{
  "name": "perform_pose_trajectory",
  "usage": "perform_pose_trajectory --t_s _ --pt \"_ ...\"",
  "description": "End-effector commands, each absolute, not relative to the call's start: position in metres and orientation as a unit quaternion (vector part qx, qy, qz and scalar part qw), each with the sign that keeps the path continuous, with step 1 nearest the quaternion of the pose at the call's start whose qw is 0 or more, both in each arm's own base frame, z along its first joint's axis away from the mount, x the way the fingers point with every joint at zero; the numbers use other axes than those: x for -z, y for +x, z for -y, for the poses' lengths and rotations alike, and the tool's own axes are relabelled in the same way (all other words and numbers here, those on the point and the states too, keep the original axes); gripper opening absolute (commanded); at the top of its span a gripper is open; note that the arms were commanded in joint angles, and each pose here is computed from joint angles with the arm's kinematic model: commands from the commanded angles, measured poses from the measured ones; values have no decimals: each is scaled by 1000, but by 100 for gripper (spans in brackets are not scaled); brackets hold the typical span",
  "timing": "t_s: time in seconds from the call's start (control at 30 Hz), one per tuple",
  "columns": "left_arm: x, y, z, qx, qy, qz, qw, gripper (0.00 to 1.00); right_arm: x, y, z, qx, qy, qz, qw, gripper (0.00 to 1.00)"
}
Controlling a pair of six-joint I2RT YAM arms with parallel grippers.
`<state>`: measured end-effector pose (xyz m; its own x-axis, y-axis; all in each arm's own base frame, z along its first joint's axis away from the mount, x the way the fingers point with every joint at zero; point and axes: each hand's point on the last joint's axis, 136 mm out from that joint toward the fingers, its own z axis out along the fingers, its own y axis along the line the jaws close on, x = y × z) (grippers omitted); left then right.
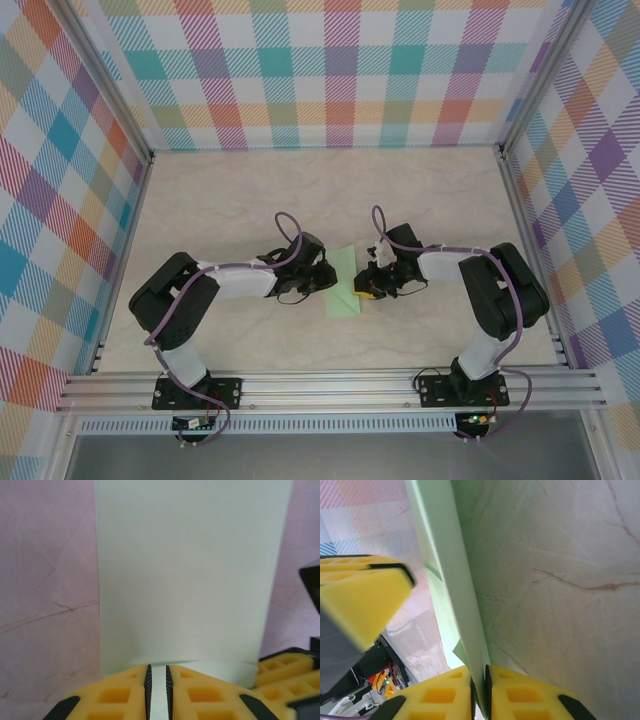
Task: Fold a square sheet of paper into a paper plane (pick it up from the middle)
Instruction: Turn over the paper at the center of the table.
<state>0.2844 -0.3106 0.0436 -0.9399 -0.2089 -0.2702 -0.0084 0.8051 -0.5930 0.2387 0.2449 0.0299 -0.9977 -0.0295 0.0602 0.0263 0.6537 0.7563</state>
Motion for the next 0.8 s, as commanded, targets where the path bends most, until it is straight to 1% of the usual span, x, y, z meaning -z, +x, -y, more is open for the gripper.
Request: perform_pose_trajectory --t_s 0.0,0.03,0.2,0.37,0.4,0.5,0.57,0.67,0.73,0.77 --pt "-84 287 308 334 -56 -917 212 21 -45 242 -247 419 26 907 20 13" --pt "-89 286 304 332 -58 -916 220 25 -47 242 -246 413 28 910 17 12" --pt "-110 280 280 313 -68 -913 254 29 -63 244 -236 381 35 924 -4 8" --pt "-126 273 247 288 -93 -907 293 34 -88 244 -207 297 39 953 -44 8" --pt "-128 271 242 284 -98 -906 299 36 -92 245 -197 270 35 961 -53 8" --pt "-133 267 224 272 -111 -902 317 39 -108 245 -155 143 22 986 -86 8" --pt "-133 265 214 266 -119 -900 325 41 -123 240 -122 34 17 994 -104 8" --pt "-133 263 203 263 -130 -896 333 42 -147 236 -79 -110 -5 987 -120 5" --pt "-135 262 196 261 -138 -893 339 43 -154 233 -74 -149 -1 982 -117 5" --pt "-136 262 193 260 -141 -892 342 44 -155 232 -76 -164 1 980 -116 6"
